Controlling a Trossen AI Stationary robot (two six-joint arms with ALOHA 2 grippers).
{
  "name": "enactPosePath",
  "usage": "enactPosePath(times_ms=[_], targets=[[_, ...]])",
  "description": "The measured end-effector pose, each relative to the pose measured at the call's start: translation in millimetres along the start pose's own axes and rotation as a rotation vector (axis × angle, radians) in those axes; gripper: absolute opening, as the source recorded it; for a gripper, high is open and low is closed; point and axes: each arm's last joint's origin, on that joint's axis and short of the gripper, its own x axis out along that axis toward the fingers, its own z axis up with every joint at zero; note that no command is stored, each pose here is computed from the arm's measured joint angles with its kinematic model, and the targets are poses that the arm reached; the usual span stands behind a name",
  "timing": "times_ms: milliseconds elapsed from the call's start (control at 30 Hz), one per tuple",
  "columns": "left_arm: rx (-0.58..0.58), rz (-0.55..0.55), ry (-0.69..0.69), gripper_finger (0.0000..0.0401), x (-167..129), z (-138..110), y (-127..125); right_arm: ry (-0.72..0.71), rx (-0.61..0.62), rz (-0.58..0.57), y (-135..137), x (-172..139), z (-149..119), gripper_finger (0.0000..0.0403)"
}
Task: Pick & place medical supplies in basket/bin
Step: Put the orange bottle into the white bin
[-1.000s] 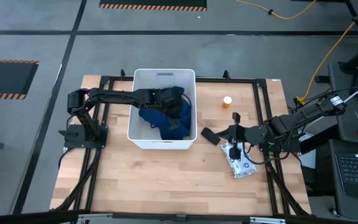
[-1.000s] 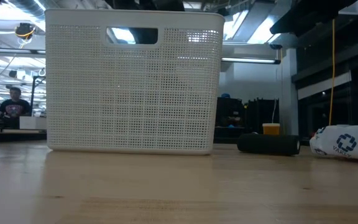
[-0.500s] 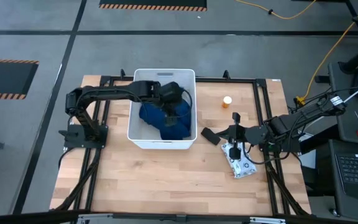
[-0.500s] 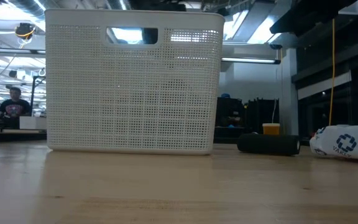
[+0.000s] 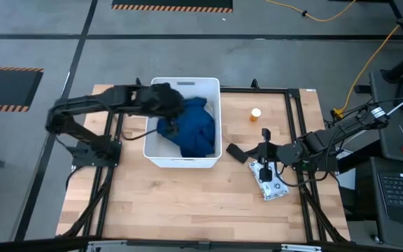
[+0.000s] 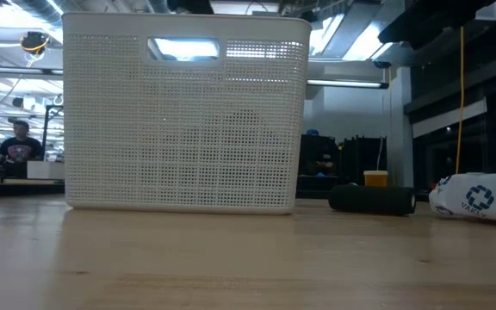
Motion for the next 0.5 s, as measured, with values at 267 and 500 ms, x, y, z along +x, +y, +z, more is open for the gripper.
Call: enactPosePath(times_ms=[267,500], targets=[[-0.009,-0.05,-0.176,0.0004,-4.1,-43.2,-10.4,-0.002,0.019,-0.008,-0.3,0.1,0.0,0.001],[-0.012,-0.043,-0.302,0.0005,-7.2,-82.6,-9.5,-0.003,0.055,-0.01,-0.4,0.0,0.0,0.001]])
